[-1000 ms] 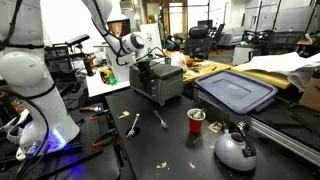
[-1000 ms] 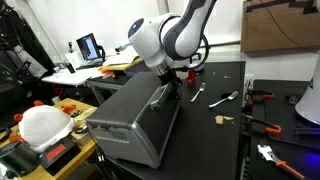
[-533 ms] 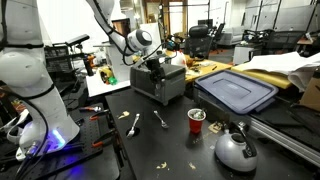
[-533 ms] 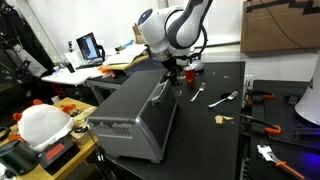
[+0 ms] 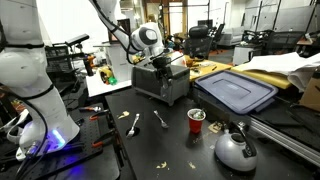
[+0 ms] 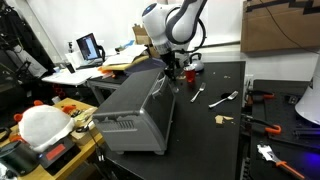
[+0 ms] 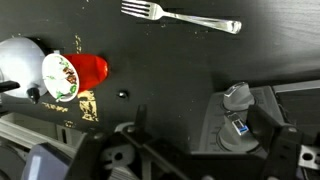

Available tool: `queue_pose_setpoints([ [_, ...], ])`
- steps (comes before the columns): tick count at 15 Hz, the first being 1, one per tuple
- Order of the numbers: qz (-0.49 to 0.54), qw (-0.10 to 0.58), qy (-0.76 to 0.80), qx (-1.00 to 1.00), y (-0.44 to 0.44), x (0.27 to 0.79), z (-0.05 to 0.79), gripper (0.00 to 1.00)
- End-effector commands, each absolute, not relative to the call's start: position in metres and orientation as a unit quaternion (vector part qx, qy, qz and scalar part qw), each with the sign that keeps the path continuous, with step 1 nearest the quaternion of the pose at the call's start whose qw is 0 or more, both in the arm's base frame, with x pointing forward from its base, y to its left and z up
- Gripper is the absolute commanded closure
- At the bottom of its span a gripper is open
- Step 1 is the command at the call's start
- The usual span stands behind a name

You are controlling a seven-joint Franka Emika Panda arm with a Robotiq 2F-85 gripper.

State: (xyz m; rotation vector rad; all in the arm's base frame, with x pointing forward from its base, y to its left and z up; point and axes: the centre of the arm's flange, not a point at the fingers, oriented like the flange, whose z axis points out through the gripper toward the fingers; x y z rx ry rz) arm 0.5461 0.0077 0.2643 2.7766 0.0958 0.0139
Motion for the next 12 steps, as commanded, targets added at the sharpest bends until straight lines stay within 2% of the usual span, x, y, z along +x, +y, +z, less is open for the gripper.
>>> queue_pose_setpoints([
  [1,-0.009,0.112,0.080,0.990,-0.006,0.547,0.281,0.00],
  [12,-0.046,-0.033,0.183,0.982,-0.013,0.539,0.301,0.00],
])
